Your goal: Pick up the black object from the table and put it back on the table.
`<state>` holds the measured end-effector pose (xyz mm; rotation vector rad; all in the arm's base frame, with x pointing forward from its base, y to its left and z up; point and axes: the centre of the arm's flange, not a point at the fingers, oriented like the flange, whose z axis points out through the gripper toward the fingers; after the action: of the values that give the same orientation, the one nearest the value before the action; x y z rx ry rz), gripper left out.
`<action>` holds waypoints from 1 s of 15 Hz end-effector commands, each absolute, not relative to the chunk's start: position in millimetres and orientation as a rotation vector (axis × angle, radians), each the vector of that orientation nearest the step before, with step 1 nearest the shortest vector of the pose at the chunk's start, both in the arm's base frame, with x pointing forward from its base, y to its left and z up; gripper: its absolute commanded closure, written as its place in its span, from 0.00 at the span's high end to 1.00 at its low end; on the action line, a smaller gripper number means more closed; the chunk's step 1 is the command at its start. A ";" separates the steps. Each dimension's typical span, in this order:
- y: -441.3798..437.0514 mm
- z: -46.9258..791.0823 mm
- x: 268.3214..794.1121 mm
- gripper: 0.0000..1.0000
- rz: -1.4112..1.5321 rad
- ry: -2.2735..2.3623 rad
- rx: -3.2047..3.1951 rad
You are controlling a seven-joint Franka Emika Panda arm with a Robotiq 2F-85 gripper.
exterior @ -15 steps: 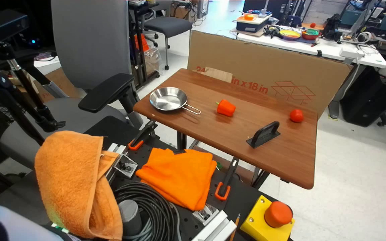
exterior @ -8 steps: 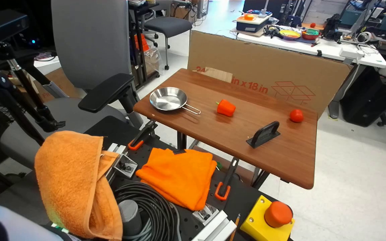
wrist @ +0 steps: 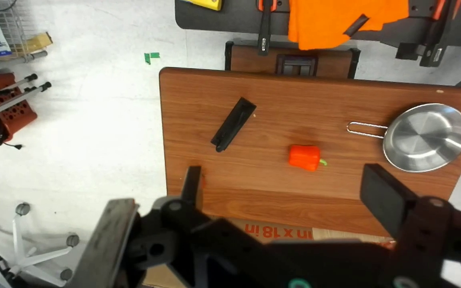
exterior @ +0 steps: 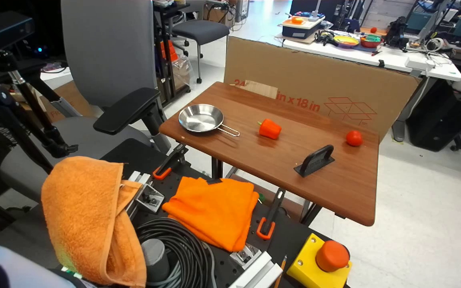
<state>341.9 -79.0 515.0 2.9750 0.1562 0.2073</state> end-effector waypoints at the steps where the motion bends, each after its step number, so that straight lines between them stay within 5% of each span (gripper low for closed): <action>1: -101.4 510.5 347.7 1.00 0.205 0.190 2.985; 15: -52.9 522.1 362.1 1.00 0.205 -0.031 2.937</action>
<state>350.3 -63.3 514.4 2.9615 0.0596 0.2043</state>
